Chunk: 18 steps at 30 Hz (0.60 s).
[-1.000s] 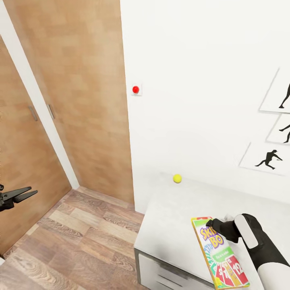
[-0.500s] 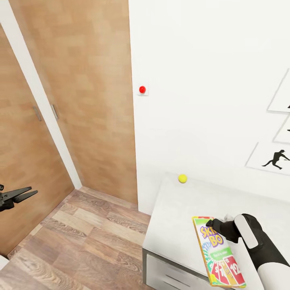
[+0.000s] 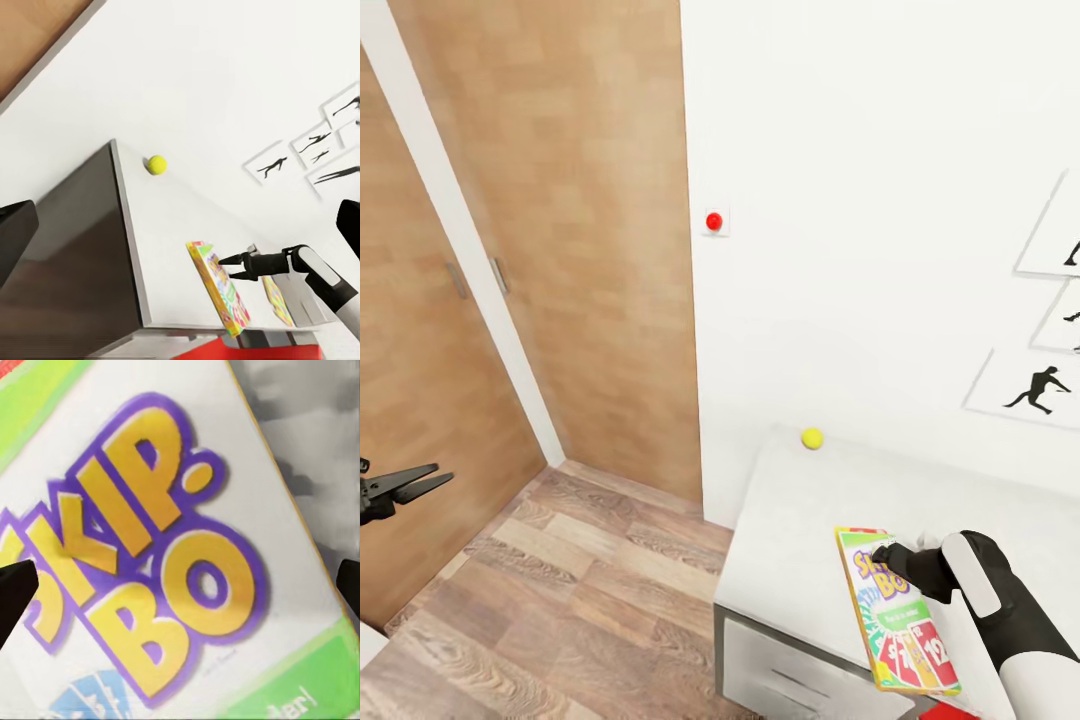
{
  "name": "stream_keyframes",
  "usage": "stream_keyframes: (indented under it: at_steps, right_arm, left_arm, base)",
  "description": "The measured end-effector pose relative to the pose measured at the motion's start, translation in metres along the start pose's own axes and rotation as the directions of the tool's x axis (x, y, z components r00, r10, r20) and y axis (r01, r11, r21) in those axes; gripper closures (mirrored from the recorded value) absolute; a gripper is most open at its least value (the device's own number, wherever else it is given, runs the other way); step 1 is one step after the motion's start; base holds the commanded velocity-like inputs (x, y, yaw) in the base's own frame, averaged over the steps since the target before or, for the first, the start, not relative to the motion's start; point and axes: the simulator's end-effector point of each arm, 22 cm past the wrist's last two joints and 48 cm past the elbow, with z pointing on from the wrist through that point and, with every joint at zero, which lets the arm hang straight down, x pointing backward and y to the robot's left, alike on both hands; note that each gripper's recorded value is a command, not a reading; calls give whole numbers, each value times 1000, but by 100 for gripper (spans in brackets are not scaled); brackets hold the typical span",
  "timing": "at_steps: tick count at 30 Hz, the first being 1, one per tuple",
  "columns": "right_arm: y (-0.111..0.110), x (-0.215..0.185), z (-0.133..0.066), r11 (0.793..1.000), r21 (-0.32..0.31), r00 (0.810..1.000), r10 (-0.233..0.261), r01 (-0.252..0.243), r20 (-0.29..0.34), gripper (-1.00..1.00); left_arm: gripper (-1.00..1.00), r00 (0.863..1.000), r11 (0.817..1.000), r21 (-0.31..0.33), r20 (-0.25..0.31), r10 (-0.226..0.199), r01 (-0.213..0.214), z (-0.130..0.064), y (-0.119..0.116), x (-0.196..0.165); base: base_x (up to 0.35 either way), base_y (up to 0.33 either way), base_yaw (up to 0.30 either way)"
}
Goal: Put all the toys in the child's room - the three board games (two on the bed and one on the table), the two jigsaw puzzles on the table, and the tennis ball on the table - inside the toy box on the table in the child's room.
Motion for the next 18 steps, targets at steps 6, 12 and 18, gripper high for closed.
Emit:
stream_keyframes:
  at_steps: [6,12,18]
  right_arm:
    - [0,0,0,1000,0,1000,1,-1,1,-100]
    - [0,0,0,1000,0,1000,0,0,1,-100]
    - [-1,-1,-1,1000,2,1000,-1,1,2,-100]
  left_arm:
    - [-100,1000,1000,0,1,0,0,0,0,0]
    - [-100,1000,1000,1,1,1,-1,0,0,0]
    - [-100,1000,1000,1,2,1,-1,0,-1,0]
  base:
    - [-74,13,0]
    - [-11,109,0]
    - [-1,42,0]
